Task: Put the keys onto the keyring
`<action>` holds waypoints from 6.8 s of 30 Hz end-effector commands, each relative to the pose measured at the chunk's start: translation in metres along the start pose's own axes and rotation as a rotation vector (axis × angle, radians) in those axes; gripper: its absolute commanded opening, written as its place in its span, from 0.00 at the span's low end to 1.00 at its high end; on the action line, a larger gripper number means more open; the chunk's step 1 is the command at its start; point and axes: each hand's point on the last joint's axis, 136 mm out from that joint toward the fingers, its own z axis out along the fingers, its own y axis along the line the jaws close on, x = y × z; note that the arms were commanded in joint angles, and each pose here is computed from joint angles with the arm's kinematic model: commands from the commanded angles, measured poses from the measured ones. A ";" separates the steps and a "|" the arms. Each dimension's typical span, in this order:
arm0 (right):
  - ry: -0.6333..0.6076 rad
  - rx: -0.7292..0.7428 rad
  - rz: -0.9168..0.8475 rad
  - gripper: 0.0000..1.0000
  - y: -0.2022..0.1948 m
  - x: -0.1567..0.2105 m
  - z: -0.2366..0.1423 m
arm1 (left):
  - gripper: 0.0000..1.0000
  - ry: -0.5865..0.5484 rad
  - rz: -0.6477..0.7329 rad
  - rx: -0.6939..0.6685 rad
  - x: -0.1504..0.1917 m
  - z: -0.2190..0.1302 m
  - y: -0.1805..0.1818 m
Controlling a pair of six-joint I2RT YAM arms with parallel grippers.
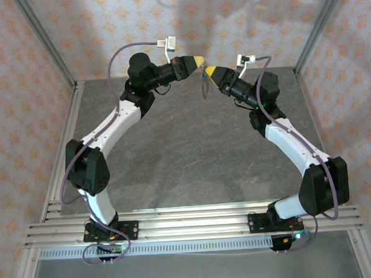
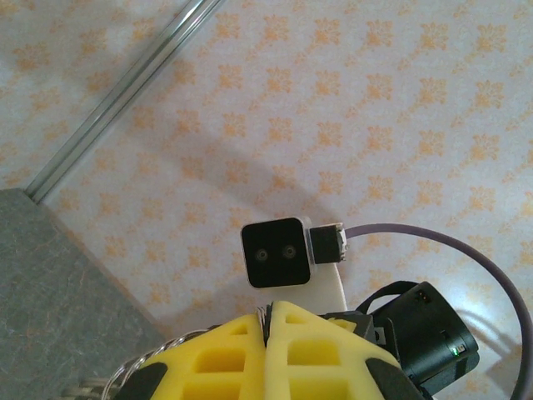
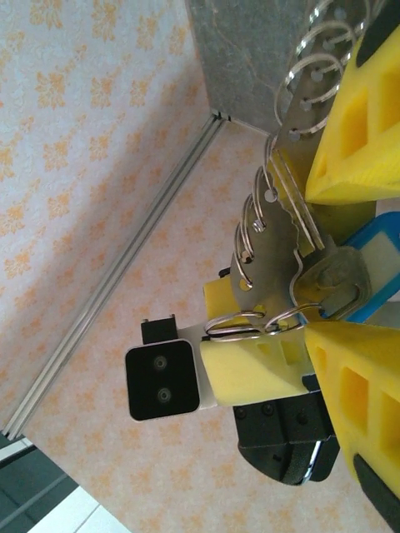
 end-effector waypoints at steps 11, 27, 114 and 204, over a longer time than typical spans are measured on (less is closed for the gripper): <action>-0.073 -0.024 -0.110 0.42 0.040 -0.012 -0.018 | 0.00 -0.013 0.063 0.066 -0.007 -0.001 -0.031; -0.071 -0.040 -0.100 0.42 0.041 -0.016 -0.004 | 0.00 -0.015 0.064 0.072 -0.008 -0.001 -0.033; -0.064 -0.183 0.170 0.00 0.008 0.001 0.028 | 0.00 -0.186 0.051 0.050 -0.018 -0.014 -0.026; -0.139 -0.094 0.095 0.29 0.015 -0.030 0.047 | 0.00 -0.297 0.043 -0.097 -0.015 -0.022 -0.003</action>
